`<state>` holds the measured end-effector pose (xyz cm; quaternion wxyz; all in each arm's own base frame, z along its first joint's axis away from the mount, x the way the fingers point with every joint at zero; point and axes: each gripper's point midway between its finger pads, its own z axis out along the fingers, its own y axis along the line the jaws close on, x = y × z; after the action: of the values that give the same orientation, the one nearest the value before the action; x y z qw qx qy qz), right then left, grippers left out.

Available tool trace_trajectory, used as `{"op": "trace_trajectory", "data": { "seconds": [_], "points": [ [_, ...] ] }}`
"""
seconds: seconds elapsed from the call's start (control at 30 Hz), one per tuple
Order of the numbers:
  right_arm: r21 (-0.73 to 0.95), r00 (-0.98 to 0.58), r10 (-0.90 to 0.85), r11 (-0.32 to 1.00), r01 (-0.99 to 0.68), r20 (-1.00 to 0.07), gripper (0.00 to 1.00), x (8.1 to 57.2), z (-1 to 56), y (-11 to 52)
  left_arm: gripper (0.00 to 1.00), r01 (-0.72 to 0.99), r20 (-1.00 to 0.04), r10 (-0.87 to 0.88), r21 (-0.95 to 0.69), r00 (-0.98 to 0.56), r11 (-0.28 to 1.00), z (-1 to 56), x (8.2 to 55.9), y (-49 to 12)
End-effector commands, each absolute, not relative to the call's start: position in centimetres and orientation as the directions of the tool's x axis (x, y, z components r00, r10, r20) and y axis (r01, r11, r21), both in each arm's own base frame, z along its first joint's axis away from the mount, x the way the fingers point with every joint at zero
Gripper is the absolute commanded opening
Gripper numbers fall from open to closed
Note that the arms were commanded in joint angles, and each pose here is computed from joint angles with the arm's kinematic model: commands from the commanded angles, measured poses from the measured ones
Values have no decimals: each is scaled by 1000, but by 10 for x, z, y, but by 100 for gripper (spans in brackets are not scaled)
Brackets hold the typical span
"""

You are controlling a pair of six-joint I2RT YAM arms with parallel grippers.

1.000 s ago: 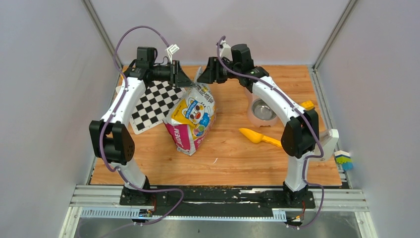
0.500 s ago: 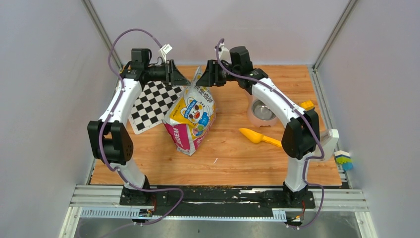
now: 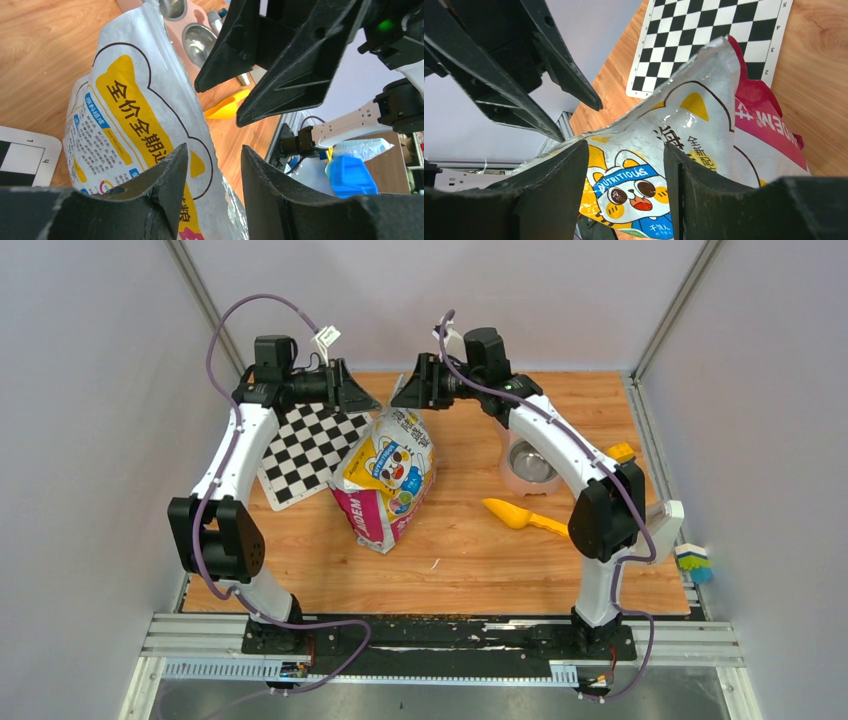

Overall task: Serve the pet food
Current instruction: Open the pet food bag at the center of the board.

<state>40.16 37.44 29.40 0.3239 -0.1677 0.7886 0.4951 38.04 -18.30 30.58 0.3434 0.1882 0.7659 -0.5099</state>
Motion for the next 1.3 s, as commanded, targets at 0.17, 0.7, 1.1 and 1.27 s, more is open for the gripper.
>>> {"op": "trace_trajectory", "data": {
  "seconds": [0.17,0.7,1.1,1.27],
  "points": [
    [667,-698,108,428,-610,-708,57,411,323,384,50,639,-727,-52,-633,-685,438,297,385,-180],
    [658,-699,116,475,-584,-705,53,417,314,381,46,621,-708,-35,-640,-705,453,279,388,-184],
    [660,-709,103,478,-579,-698,50,417,304,383,46,626,-710,-34,-640,-703,446,281,387,-186],
    [654,-707,84,469,-594,-702,43,413,301,384,47,626,-710,-35,-641,-703,444,281,386,-187]
  ]
}}
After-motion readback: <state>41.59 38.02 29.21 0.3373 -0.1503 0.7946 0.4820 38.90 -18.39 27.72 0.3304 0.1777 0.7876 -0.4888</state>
